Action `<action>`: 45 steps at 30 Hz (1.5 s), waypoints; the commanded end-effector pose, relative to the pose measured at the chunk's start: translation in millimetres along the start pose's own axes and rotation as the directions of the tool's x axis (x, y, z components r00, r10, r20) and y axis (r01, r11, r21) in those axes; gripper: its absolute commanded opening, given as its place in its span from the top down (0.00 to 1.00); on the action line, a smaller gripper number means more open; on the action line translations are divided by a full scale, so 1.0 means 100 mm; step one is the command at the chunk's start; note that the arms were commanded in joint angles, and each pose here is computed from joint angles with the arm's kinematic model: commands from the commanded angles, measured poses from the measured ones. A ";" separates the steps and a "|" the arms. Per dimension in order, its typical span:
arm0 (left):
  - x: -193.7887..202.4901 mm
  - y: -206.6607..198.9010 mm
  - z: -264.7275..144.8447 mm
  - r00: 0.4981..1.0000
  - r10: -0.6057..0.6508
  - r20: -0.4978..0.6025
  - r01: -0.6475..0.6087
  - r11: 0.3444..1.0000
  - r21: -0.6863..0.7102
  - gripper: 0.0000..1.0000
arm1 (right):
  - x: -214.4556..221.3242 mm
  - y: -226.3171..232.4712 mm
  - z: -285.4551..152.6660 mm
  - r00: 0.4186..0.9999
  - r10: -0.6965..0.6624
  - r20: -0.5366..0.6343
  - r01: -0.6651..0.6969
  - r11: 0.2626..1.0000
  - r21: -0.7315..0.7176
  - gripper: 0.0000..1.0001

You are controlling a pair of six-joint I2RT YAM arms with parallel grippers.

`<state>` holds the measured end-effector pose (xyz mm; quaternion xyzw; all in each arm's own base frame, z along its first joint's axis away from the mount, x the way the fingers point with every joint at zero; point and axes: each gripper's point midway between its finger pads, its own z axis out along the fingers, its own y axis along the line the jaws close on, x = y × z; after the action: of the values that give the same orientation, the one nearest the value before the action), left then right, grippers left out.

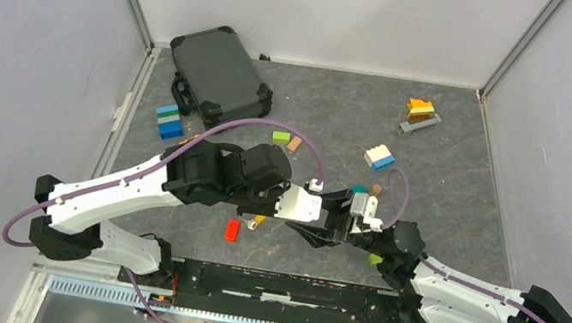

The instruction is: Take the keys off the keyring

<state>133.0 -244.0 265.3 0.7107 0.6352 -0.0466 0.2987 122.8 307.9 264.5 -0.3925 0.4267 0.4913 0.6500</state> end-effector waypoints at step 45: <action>-0.14 0.07 -0.13 0.998 0.029 0.053 -0.027 0.999 -0.036 0.98 | 0.09 -0.03 0.33 0.990 0.118 0.073 -0.121 0.992 0.039 0.64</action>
<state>129.4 -245.9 265.1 0.7156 0.6299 -0.0481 0.2980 132.9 338.5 239.1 -0.3502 0.4705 0.5213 0.6199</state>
